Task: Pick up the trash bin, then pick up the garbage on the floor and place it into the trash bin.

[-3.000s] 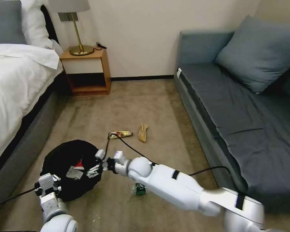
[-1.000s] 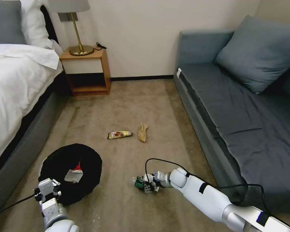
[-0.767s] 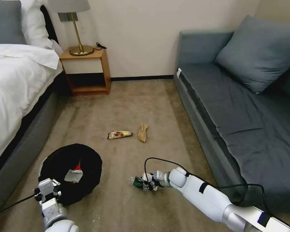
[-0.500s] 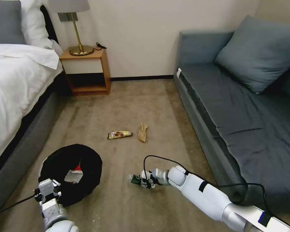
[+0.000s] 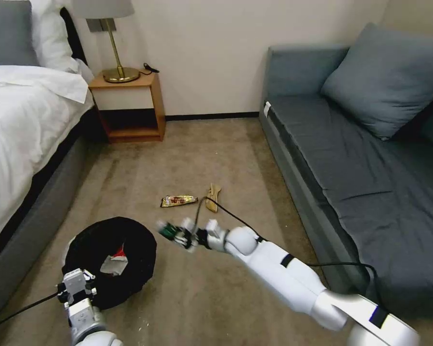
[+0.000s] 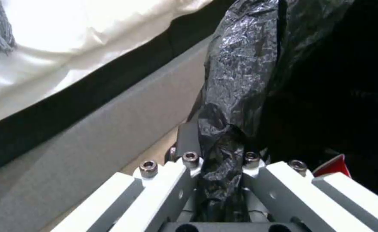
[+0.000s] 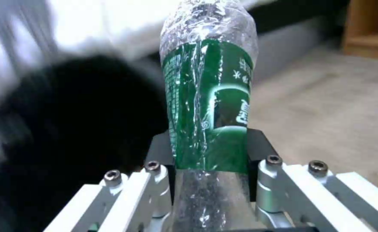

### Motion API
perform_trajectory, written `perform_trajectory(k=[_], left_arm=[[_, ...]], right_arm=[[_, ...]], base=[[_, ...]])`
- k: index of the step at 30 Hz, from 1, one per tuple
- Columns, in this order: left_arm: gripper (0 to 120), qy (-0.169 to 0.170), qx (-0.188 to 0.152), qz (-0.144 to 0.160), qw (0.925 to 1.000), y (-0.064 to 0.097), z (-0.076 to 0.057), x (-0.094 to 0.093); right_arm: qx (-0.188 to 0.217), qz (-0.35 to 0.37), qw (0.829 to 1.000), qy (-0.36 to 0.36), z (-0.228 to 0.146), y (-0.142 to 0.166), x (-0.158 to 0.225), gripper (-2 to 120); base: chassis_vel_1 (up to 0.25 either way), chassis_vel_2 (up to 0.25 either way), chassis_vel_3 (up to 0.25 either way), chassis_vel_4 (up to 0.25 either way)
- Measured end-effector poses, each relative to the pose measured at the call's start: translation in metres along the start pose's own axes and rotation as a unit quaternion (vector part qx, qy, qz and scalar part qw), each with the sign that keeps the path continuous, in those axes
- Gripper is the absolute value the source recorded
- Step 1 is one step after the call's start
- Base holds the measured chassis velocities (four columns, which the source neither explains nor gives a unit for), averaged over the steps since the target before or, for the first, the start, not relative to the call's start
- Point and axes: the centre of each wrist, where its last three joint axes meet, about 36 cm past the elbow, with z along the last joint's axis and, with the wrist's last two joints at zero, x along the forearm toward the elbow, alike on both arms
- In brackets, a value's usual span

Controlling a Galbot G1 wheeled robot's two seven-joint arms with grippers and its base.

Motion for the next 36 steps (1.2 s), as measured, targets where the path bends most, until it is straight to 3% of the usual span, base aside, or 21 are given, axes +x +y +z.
perform_trajectory(k=[1, 3, 5, 11, 23, 32, 36], left_arm=[[3, 0.0, 0.001, -0.001, 1.0, 0.001, 0.0, 0.0], [3, -0.001, 0.003, -0.001, 1.0, 0.001, -0.001, 0.0], [3, -0.003, 0.013, -0.001, 0.9999, 0.0, -0.005, -0.001], [3, -0.013, 0.044, -0.004, 0.9989, -0.001, -0.015, -0.003], [3, -0.02, 0.066, 0.002, 0.9976, -0.007, -0.022, 0.001], [3, -0.014, 0.07, 0.014, 0.9973, -0.017, -0.021, 0.009], [3, -0.013, 0.069, 0.013, 0.9975, -0.017, -0.019, 0.007]], right_arm=[[-0.033, -0.012, 0.999, -0.012, -0.007, 0.017, -0.013, 26], [-0.045, -0.018, 0.999, -0.016, -0.009, 0.026, -0.02, 26], [-0.068, -0.039, 0.997, -0.023, -0.009, 0.053, -0.039, 26], [-0.084, -0.067, 0.994, -0.025, 0.002, 0.088, -0.058, 26], [-0.068, -0.057, 0.996, -0.004, 0.02, 0.074, -0.056, 26], [-0.026, -0.03, 0.999, 0.013, 0.034, 0.057, -0.059, 26], [-0.016, -0.032, 0.999, 0.016, 0.037, 0.059, -0.059, 38]], base=[[0.0, 0.0, 0.0, 0.0], [0.0, 0.0, 0.0, 0.0], [0.0, 0.0, 0.0, 0.0], [0.0, 0.0, 0.0, 0.0], [0.0, 0.0, 0.0, 0.0], [0.0, 0.0, 0.0, 0.0], [0.0, 0.0, 0.0, 0.0]])
